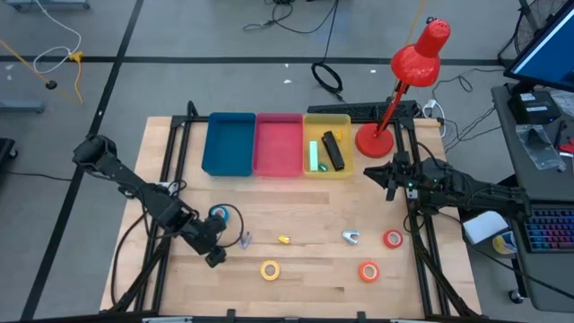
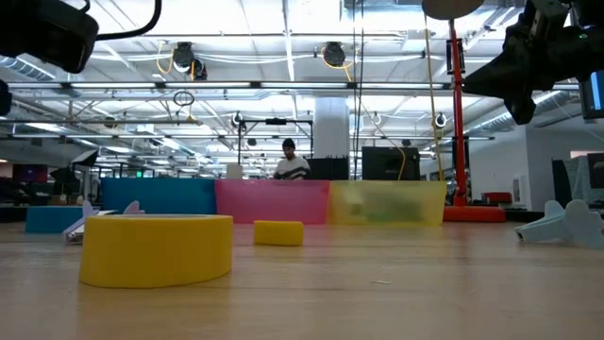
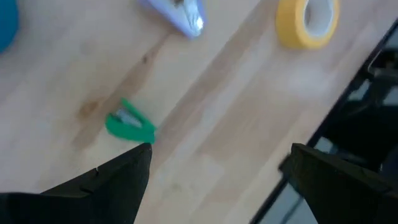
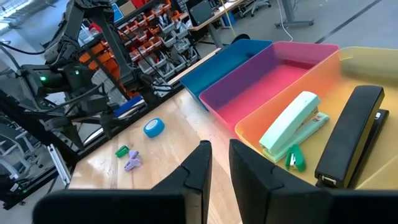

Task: Pick and place Stapler, Stapler remover, tape
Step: Put the small green stapler into the yellow bin

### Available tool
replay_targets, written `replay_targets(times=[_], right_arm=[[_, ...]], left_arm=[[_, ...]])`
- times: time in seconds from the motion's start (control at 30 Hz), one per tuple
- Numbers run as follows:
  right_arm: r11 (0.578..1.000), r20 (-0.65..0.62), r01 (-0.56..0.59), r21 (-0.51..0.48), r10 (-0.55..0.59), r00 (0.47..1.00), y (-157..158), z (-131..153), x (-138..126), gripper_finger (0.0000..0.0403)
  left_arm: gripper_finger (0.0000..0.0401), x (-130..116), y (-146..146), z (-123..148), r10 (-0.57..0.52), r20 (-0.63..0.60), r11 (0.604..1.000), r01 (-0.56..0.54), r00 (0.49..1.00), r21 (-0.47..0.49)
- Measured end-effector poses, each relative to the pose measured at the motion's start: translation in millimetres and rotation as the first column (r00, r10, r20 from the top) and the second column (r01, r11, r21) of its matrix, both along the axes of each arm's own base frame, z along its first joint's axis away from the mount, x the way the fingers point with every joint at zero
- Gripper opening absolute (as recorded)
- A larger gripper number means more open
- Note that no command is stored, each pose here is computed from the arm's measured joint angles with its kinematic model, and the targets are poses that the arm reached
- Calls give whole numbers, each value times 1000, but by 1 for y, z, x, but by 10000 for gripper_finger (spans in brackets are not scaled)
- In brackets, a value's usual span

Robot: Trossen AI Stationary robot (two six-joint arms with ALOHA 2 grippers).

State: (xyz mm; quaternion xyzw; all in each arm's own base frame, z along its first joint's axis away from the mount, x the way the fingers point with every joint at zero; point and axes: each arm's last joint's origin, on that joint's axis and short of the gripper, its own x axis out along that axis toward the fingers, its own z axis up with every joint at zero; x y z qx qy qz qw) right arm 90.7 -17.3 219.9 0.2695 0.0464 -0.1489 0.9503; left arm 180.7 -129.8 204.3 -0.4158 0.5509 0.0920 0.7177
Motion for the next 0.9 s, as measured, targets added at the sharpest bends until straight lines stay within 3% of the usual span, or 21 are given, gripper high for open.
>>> replay_targets(times=[0.2,0.5,0.7,0.9], right_arm=[[1000,0,0,1,0,1000,0,0,0,47],[1000,4,3,15,-3,1000,0,0,0,47],[1000,4,3,15,-3,1000,0,0,0,47],[1000,3,3,14,-3,1000,0,0,0,47]], left_arm=[[379,1,2,0,66,18,997,-66,998,36],[379,-11,10,-12,280,-185,959,-264,942,107],[379,-1,1,-27,278,-272,961,-270,921,67],[379,4,-4,-50,333,-358,943,-303,872,138]])
